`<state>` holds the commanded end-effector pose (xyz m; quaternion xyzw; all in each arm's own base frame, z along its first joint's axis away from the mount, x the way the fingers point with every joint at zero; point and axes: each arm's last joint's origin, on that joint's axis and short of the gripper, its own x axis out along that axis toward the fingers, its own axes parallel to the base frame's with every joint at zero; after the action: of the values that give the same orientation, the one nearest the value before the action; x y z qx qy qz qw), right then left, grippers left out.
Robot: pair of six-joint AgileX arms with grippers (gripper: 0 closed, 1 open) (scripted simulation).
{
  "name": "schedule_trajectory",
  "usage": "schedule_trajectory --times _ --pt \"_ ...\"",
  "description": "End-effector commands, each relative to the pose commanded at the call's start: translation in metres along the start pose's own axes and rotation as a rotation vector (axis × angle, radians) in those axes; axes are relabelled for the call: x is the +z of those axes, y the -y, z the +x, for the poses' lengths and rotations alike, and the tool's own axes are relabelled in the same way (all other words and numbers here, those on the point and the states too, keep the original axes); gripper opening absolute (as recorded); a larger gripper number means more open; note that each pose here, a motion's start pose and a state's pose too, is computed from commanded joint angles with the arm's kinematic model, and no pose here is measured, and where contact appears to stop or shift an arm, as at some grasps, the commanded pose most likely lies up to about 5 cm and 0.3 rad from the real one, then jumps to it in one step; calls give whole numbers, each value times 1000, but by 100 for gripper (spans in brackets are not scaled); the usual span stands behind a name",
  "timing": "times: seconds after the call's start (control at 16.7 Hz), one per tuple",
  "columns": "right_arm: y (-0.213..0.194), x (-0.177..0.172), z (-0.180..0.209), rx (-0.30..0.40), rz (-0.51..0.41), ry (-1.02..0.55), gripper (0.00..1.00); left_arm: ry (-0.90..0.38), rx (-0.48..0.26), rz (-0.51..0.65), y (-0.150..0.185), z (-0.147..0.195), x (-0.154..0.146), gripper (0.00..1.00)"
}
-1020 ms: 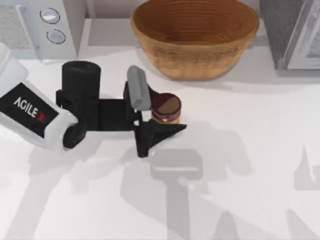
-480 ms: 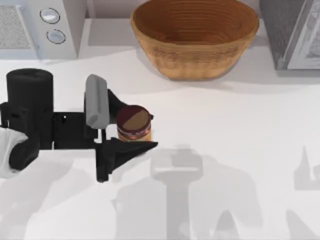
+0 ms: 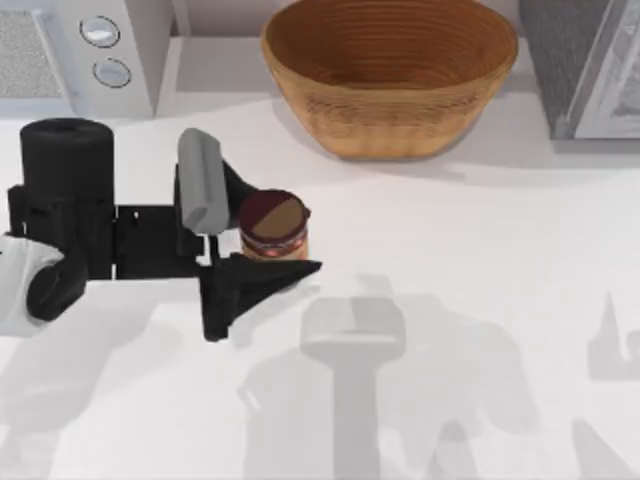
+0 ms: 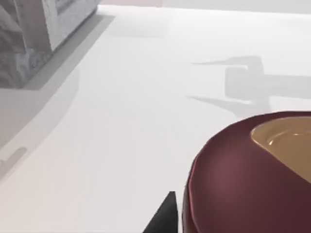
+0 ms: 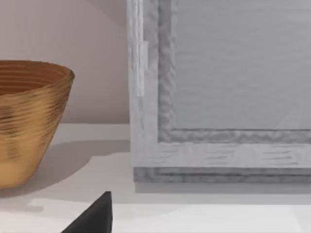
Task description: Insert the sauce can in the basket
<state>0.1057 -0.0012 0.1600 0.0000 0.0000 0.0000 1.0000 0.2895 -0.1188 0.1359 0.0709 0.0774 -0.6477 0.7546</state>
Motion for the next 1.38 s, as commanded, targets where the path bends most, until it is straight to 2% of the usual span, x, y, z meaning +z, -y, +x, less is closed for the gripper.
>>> schedule_trajectory --times 0.24,0.66,0.96,1.14,1.38 --pt "0 0 0 0 0 0 100 -25 105 -14 -36 20 26 0" --pt "0 0 0 0 0 0 100 -34 374 -64 -104 65 95 0" --pt "0 0 0 0 0 0 100 -3 540 -106 -133 87 138 0" --pt "0 0 0 0 0 0 100 12 591 -120 -139 92 151 0" --pt "0 0 0 0 0 0 100 13 595 -122 -140 92 152 0"
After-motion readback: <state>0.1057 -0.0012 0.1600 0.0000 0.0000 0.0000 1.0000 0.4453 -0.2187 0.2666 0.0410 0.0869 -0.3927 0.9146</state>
